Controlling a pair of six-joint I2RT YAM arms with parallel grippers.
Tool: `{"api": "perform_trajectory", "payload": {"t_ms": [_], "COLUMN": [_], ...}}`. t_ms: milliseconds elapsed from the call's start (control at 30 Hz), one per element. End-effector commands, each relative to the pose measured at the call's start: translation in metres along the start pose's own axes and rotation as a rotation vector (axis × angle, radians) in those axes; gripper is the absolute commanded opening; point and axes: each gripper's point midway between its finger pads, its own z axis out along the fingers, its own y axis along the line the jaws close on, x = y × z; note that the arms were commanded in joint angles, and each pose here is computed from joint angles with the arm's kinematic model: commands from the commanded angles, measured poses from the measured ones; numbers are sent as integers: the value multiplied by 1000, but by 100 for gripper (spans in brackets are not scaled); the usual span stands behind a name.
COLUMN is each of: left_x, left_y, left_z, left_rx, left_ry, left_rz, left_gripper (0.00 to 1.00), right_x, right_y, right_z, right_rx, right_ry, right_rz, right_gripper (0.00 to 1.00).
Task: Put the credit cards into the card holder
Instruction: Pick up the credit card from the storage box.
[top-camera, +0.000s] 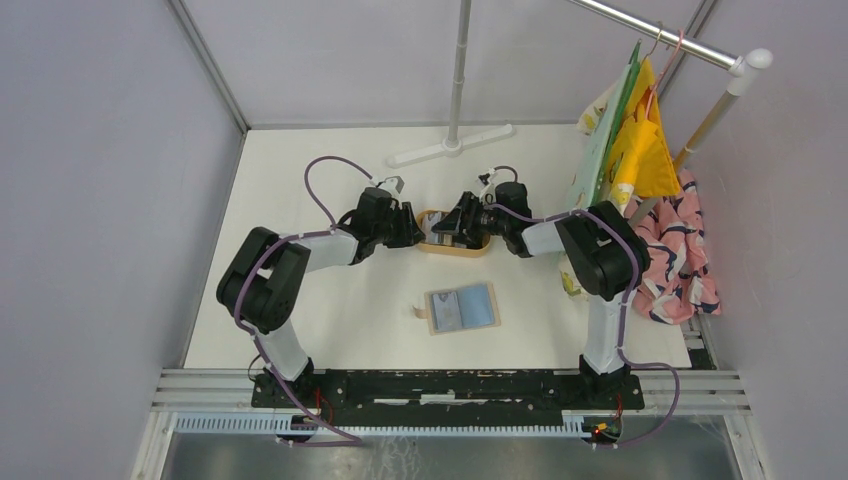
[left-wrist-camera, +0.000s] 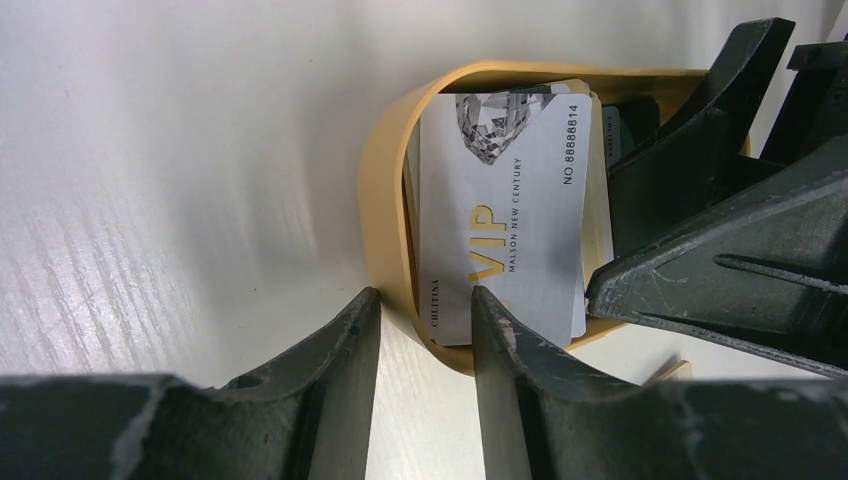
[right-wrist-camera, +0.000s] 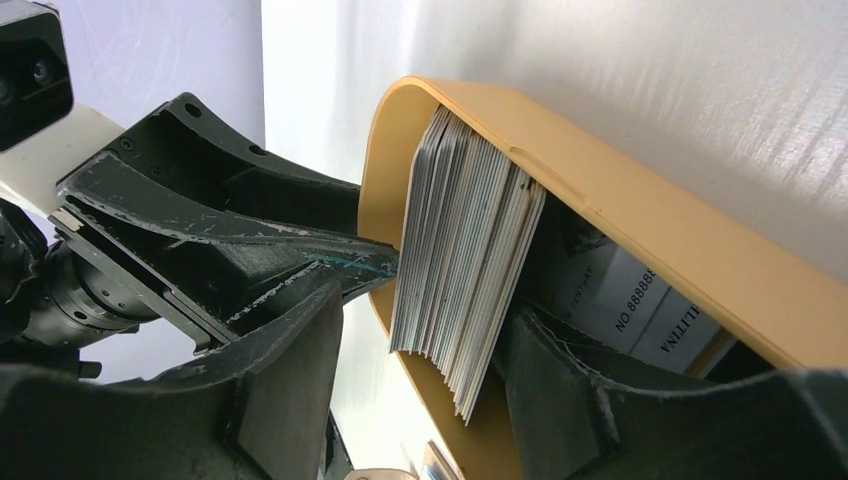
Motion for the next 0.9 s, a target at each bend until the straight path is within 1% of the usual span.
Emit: {"api": "perform_trajectory", "payload": {"t_ms": [0, 467, 633, 700, 867], "left_x": [-15, -16, -18, -18, -18], "left_y": [-19, -19, -19, -19, -18], "left_z": [-1, -3, -4, -5, -6], "left_rx": [68, 59, 58, 57, 55], "left_ry": [-33, -31, -35, -36, -35], "left_rz": [42, 41, 42, 42, 43], "left_gripper": [45, 45, 45, 45, 45], "right_x": [-19, -36, -35, -35, -37], "right_y": [31, 33, 19, 14, 2], "right_z": [-8, -31, -33, -34, -35], "right_rx": [-98, -108, -52, -30, 26], "right_ry": [-40, -94, -93, -91, -88], "right_rz": [-53, -73, -87, -95, -114], "right_gripper": [62, 58, 57, 54, 53]}}
